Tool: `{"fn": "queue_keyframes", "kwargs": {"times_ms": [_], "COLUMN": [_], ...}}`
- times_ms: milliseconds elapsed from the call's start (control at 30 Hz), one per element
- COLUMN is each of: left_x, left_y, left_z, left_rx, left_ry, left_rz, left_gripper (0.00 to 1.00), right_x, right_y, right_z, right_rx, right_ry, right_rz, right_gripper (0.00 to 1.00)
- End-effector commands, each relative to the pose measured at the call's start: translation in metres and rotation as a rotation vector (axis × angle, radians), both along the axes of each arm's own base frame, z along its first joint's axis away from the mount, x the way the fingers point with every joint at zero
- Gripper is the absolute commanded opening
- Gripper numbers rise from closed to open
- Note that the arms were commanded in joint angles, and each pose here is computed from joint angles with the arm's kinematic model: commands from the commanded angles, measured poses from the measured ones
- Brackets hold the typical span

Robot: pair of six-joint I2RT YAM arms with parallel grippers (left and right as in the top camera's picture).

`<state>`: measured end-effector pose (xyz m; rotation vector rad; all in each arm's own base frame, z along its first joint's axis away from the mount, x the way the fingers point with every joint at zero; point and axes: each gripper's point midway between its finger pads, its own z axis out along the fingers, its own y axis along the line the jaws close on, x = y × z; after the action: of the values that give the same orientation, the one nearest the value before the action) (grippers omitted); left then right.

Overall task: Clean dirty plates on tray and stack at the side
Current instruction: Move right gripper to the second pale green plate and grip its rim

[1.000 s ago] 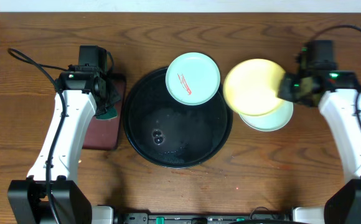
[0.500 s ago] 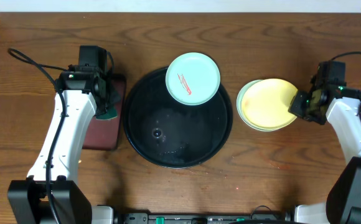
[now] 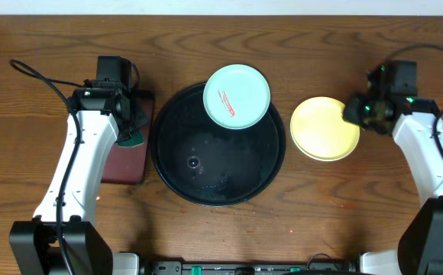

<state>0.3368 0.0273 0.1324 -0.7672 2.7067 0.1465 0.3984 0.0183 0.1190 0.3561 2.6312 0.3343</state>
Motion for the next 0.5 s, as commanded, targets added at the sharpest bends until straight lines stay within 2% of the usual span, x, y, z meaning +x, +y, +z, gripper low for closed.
{"fn": "queue_keyframes", "kwargs": {"times_ms": [0,67,200,367,467], "left_x": [-0.002,-0.002,-0.002,-0.001,-0.001], "left_y": [0.003,0.003,0.003,0.003,0.003], "left_z": [-0.003,-0.003,-0.003,-0.003,-0.003], "left_rx": [0.018,0.018,0.018,0.018,0.018], "left_ry": [0.015,0.015,0.015,0.013,0.011], "left_rz": [-0.002,-0.002,-0.002,-0.002,-0.002], "left_gripper": [0.08,0.08,0.07,0.08,0.07], "right_x": [0.023,0.041,0.066,0.089,0.101], "right_y": [0.045,0.068,0.095,0.138,0.169], "right_z": [0.037,0.052,0.049,0.022,-0.013], "right_rx": [0.009,-0.010,-0.036,-0.011,0.044], "right_ry": [-0.103,-0.122,-0.083,0.004,0.050], "right_rz": [0.154,0.215,0.327,0.505,0.594], "right_gripper": [0.29,0.31,0.33,0.43,0.44]}}
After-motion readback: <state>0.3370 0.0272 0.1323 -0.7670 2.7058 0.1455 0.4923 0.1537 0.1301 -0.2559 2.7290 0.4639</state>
